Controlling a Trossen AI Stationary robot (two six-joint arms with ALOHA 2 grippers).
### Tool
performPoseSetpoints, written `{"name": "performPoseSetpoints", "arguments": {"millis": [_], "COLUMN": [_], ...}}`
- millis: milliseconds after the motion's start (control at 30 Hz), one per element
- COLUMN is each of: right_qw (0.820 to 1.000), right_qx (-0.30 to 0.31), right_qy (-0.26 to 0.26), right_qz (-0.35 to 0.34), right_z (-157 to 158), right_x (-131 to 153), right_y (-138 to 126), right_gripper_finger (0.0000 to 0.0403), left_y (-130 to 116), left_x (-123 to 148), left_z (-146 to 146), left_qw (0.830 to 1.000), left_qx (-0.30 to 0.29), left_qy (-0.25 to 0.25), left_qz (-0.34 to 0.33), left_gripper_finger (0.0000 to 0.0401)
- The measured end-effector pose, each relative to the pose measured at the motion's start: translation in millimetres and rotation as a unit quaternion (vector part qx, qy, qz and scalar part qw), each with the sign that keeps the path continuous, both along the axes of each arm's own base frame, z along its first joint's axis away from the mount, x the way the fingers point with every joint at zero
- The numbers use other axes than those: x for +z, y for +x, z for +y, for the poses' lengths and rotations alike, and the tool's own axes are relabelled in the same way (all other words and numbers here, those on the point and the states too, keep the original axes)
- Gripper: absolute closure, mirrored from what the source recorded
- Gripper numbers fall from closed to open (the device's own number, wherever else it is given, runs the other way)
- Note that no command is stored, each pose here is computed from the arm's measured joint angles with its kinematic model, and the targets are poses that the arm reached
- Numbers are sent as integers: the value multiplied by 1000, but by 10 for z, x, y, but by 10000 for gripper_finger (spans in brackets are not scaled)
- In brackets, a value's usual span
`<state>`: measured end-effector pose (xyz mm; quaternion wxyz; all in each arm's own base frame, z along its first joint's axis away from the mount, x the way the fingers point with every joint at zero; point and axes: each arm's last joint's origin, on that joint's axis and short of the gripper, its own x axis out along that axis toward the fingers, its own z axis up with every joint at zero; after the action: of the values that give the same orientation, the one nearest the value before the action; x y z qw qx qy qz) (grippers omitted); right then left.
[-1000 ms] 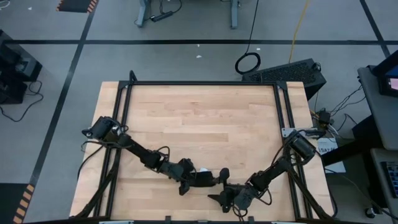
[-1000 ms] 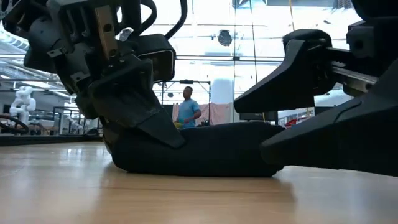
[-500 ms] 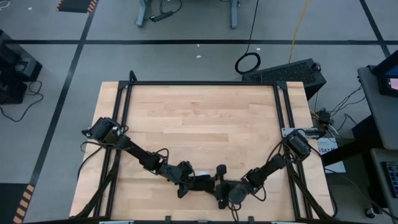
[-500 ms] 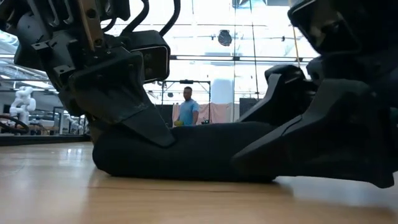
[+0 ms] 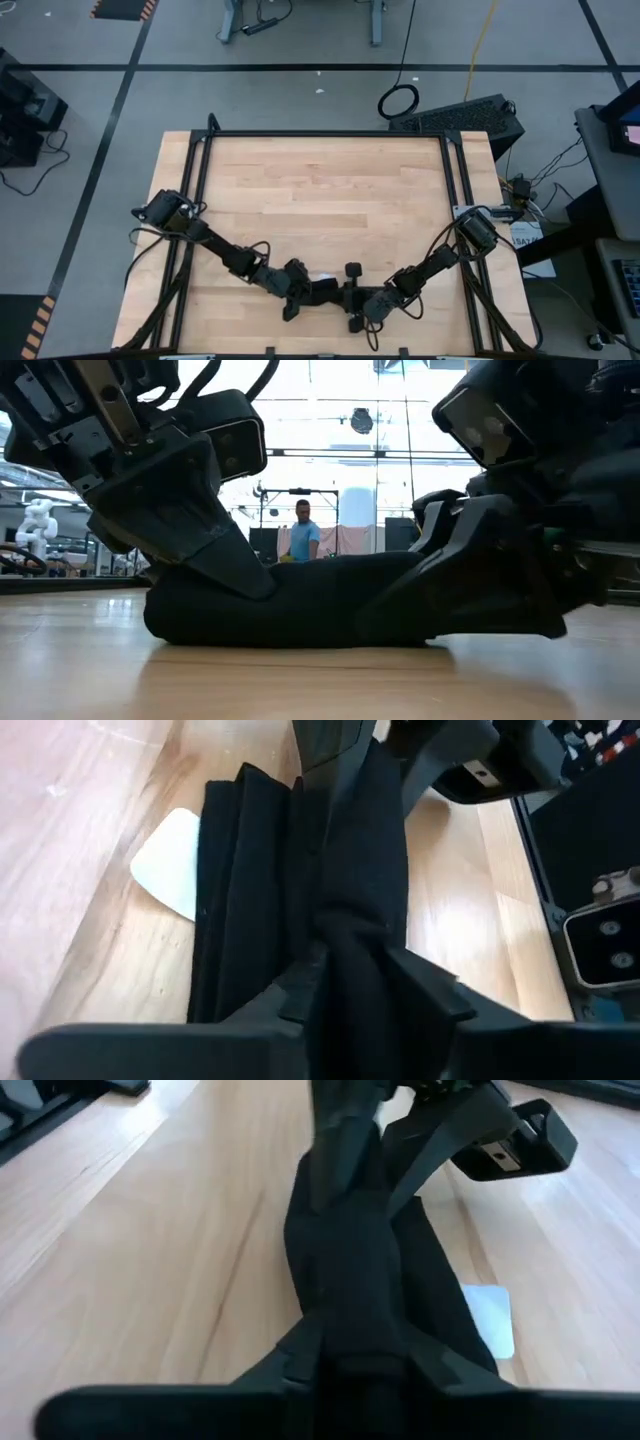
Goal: Roll napkin
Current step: Roll the black napkin
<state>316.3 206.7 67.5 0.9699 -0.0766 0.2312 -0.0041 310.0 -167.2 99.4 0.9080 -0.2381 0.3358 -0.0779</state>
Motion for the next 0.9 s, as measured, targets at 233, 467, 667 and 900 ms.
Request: {"name": "performPoseSetpoints", "arguments": {"millis": [233, 467, 667, 900], "right_qw": [999, 988, 971, 960], "right_qx": [-22, -69, -82, -86], "right_qy": [43, 137, 224, 265], "right_qz": [-2, 0, 14, 24], "right_z": [-12, -89, -163, -210], "right_x": [1, -5, -2, -1], "right_y": [9, 59, 121, 156], "right_gripper_finger": [369, 365, 366, 365], "left_y": [-24, -184, -439, -600], "left_x": [59, 441, 714, 554], "left_z": [-2, 40, -110, -360], "left_qw": [1000, 995, 976, 959], "left_qx": [-18, -32, -23, -22], "left_qy": [19, 91, 207, 276], "left_qz": [-4, -11, -58, -66], "left_gripper_finger": [211, 167, 166, 166]}}
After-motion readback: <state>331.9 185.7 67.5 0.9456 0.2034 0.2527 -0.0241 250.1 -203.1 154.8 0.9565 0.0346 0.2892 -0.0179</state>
